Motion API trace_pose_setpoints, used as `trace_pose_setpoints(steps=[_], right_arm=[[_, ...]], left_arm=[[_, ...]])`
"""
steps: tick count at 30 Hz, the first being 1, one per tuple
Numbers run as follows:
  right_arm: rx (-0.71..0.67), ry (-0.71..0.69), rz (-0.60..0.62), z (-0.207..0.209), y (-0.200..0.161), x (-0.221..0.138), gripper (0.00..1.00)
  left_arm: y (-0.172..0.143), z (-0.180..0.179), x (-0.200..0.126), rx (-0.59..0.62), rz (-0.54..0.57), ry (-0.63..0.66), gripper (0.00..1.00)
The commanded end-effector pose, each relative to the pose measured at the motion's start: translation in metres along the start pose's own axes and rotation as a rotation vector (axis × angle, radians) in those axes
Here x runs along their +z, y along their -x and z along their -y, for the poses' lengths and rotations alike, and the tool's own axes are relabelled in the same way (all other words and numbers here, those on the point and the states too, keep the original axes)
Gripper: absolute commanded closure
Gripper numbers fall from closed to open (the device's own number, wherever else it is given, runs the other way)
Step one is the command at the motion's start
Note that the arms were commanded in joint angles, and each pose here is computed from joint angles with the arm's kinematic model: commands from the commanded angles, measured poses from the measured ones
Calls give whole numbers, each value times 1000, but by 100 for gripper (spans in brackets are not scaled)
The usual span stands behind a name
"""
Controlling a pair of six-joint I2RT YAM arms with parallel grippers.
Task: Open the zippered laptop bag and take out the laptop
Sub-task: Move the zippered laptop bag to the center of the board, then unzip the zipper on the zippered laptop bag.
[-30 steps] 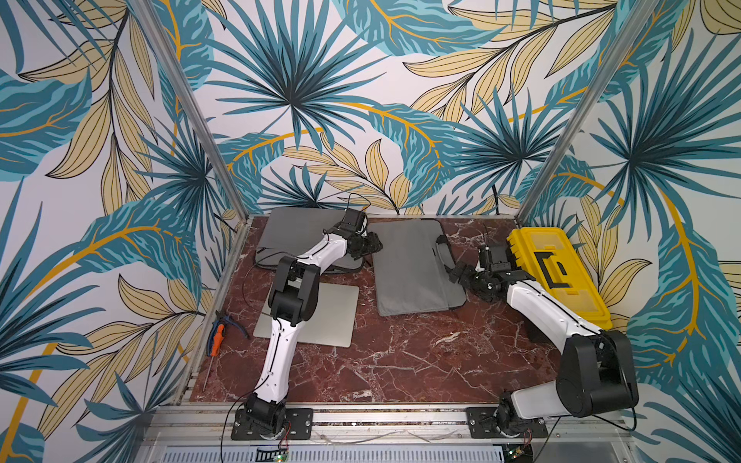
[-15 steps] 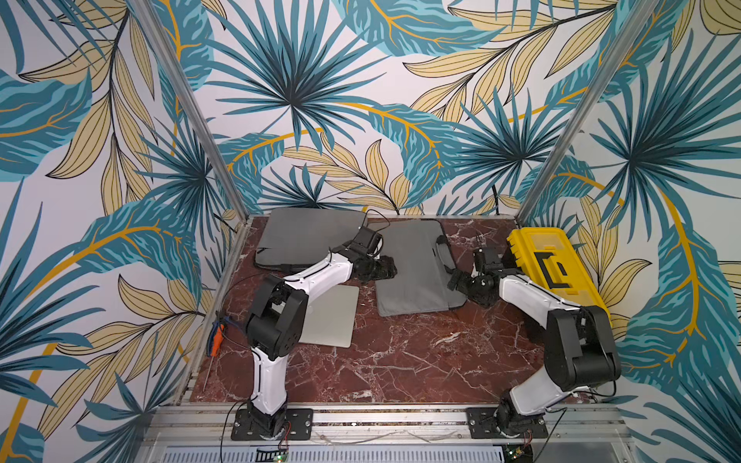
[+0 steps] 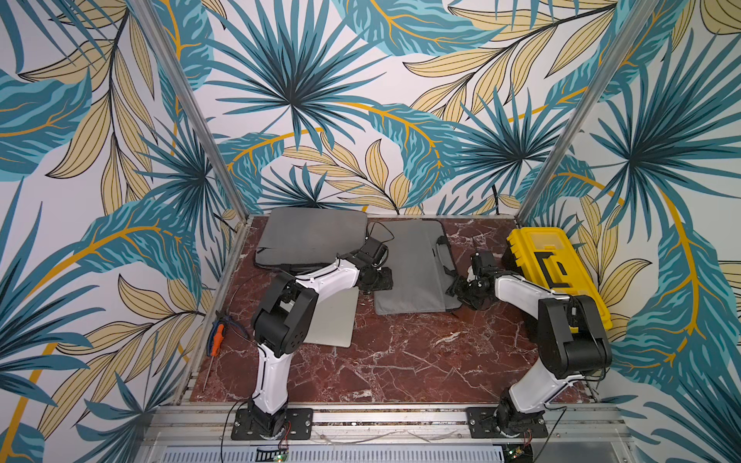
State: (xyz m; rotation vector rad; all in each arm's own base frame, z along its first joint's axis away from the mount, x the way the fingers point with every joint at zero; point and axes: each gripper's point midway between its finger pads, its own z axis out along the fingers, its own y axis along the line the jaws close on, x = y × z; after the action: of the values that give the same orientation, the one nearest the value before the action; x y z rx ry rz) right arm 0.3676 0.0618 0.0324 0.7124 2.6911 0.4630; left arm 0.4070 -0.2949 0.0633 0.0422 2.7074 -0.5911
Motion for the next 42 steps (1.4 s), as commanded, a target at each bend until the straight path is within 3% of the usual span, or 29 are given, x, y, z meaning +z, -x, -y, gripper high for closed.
trace_pose_setpoints(steps=[1,6,8,12,19,28,42], right_arm=[[35,38,-70,-6,-29,4,41],[30,35,-79,-12,-45,3,42],[17,3,-70,-9,-48,-2,37],[-29,-101,-21,8,-44,-22,30],[-153,-143,12,6,-52,-47,30],[-283,-135,-22,-14,-75,-25,23],[-311,-98,-38,-27,-76,2,19]], left_arm=[[4,-18,22,21,-10,84,43],[17,-17,21,15,16,97,44],[20,-16,17,13,26,96,44],[19,-12,-1,-6,45,82,42],[6,-11,-34,-62,73,72,37],[-28,-34,-36,-101,27,108,36],[-39,-21,-10,-104,-28,-1,49]])
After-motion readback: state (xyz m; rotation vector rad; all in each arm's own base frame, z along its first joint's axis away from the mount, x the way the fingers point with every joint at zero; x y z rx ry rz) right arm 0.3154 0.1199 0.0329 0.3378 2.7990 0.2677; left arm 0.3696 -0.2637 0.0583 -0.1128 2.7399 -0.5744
